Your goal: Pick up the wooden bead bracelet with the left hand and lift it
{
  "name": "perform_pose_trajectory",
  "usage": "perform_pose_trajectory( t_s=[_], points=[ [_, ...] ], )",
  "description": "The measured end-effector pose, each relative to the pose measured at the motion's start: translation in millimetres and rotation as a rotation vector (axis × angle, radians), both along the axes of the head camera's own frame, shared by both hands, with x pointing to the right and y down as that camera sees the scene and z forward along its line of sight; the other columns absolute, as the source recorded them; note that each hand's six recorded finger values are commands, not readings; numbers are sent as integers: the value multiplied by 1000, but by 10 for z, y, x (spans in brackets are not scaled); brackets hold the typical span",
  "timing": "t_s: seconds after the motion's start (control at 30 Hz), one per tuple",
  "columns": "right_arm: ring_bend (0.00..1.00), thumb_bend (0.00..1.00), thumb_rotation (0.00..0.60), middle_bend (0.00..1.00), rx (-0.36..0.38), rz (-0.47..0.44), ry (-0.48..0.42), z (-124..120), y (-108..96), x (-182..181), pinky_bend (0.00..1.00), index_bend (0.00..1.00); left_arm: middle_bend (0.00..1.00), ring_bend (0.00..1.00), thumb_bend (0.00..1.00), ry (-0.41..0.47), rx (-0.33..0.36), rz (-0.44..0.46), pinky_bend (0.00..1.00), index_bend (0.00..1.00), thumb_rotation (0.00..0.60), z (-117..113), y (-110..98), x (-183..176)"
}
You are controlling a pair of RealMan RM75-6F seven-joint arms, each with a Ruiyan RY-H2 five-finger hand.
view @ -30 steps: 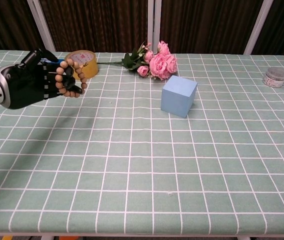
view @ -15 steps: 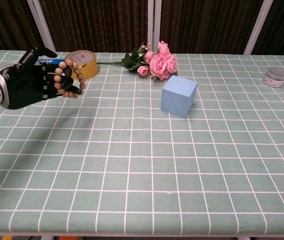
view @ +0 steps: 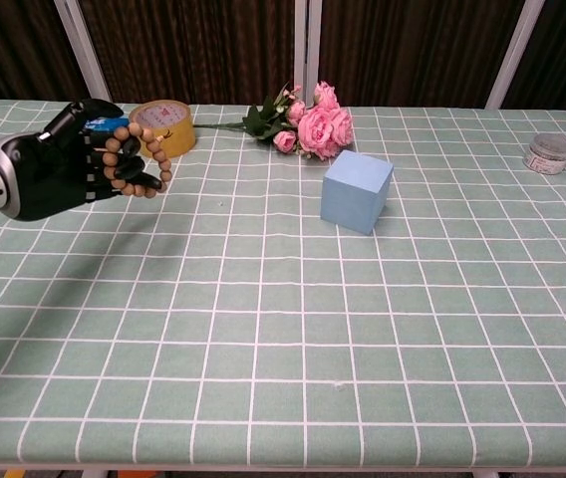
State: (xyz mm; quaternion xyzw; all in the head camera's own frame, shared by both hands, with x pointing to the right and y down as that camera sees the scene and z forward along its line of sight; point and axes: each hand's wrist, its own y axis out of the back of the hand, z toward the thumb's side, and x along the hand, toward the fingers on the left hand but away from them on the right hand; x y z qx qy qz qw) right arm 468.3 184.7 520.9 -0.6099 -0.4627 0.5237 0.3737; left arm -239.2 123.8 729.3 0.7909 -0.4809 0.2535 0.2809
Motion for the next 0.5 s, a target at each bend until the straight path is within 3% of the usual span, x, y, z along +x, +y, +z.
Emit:
perform_pose_trajectory(
  t_s=[0.07, 0.5],
  points=[
    [0, 101, 600, 76, -1, 0, 0, 0, 0, -1, 0, 0, 754, 417, 470, 0, -2, 1, 15, 681, 302, 5, 3, 2],
    [0, 101, 600, 76, -2, -1, -3, 19, -17, -6, 0, 0, 754, 417, 498, -7, -4, -1, 15, 681, 327, 14, 5, -15]
  ],
)
